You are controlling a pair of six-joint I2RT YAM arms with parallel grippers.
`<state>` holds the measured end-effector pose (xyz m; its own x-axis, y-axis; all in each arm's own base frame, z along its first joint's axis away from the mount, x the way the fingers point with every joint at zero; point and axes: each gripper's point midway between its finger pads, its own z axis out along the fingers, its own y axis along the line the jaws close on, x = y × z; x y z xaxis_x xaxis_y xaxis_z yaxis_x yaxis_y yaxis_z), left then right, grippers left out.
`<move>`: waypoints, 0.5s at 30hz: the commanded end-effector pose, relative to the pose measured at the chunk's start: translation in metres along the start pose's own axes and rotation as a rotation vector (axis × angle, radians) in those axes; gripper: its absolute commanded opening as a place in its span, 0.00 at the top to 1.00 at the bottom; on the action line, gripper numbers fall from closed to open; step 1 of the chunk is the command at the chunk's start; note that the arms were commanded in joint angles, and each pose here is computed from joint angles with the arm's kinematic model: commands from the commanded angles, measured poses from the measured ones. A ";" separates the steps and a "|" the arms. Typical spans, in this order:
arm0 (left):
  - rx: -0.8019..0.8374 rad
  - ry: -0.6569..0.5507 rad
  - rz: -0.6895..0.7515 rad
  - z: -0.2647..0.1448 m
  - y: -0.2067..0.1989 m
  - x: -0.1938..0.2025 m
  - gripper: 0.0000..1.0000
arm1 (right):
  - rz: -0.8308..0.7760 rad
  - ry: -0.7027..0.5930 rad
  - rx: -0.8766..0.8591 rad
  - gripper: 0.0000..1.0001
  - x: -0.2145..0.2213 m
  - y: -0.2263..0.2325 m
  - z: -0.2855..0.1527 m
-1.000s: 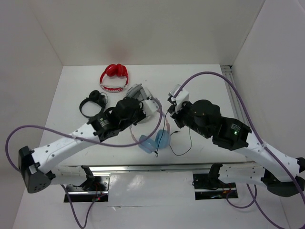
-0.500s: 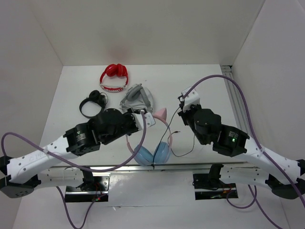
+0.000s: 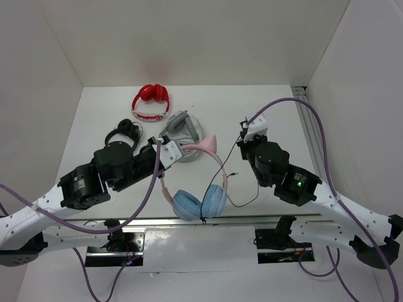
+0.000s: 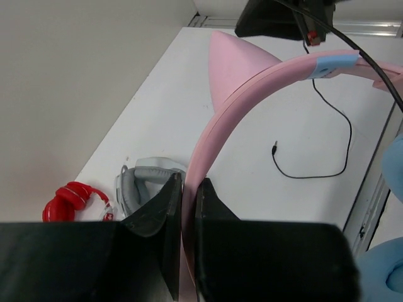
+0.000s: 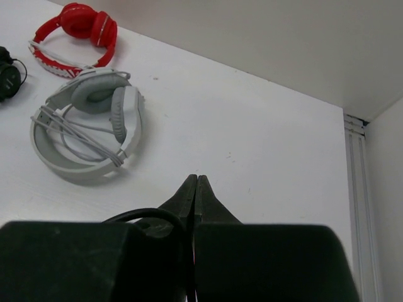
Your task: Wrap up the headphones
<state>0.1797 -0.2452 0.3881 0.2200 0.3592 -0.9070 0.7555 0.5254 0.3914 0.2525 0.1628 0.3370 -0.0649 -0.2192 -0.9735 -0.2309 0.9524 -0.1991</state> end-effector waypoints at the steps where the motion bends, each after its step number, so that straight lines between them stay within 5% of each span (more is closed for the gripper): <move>1: -0.106 -0.228 -0.168 -0.033 0.033 -0.064 1.00 | 0.121 -0.079 0.009 1.00 -0.016 -0.004 0.004; 7: -0.165 -0.344 -0.334 -0.058 0.055 -0.100 1.00 | 0.155 -0.101 -0.081 1.00 -0.005 0.016 0.014; 15: -0.319 -0.355 -0.588 -0.053 0.085 -0.114 1.00 | 0.187 -0.205 -0.319 1.00 0.010 0.057 0.018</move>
<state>0.1829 -0.2103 0.4887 0.0967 -0.0183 -0.9951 0.6538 0.7551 0.0497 0.2651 0.1944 0.2972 -0.0417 -0.0838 -0.9956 -0.3884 0.9194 -0.0611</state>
